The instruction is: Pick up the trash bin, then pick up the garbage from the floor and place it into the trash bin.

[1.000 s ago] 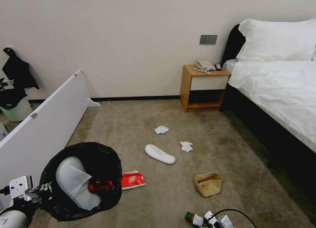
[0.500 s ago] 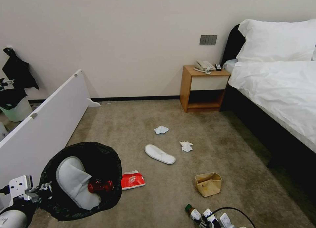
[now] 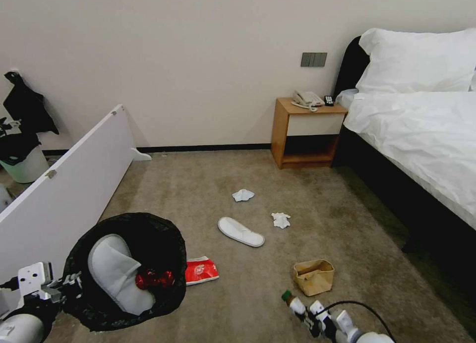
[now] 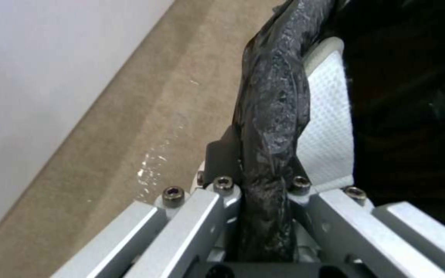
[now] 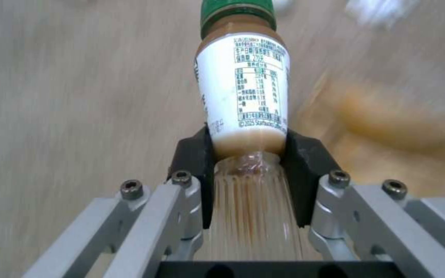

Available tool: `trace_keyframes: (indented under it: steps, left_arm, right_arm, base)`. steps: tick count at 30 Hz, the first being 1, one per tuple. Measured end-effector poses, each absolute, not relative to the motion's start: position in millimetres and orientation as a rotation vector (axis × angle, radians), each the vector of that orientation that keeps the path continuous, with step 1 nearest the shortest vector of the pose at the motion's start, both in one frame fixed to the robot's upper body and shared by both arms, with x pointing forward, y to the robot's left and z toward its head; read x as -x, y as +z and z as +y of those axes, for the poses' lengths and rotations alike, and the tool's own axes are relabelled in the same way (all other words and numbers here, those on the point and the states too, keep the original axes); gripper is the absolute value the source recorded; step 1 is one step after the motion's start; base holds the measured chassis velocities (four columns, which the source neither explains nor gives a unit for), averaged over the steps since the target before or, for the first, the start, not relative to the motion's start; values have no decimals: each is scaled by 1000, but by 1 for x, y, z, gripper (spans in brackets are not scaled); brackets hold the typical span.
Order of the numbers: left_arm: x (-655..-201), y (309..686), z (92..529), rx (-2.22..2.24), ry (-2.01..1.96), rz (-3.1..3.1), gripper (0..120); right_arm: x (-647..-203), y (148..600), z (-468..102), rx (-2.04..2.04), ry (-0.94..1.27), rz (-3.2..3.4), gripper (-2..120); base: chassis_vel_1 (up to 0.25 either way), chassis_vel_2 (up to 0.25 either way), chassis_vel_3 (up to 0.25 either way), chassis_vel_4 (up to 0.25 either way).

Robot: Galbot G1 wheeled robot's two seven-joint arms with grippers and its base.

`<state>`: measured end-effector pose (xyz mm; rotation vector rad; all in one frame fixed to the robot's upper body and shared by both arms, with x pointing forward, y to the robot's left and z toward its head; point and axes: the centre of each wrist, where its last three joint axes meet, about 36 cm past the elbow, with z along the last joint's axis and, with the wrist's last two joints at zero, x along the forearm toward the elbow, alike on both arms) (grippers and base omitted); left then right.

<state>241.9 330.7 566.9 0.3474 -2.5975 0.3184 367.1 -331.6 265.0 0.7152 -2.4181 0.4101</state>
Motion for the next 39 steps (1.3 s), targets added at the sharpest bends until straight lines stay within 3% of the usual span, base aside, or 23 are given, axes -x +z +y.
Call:
trace_keyframes:
  steps: [10,18,27,39]
  left_arm:
    - [-254,564,328,-223,349,-2578,3]
    - [-254,569,323,-160,365,-2561,3]
    - [-245,560,319,-184,408,-2528,3]
    - [-238,555,322,-212,370,-2505,3]
  right_arm:
    - [-385,386,-330,-810,84,-2885,26]
    - [-379,447,-352,-953,47,-3071,26]
    - [-380,526,-322,-1279,-63,-3213,26]
    - [-400,519,-254,-1744,-261,-3032,26]
  base:
    - [0,0,0,0]
    - [0,0,0,0]
    - [0,0,0,0]
    - [0,0,0,0]
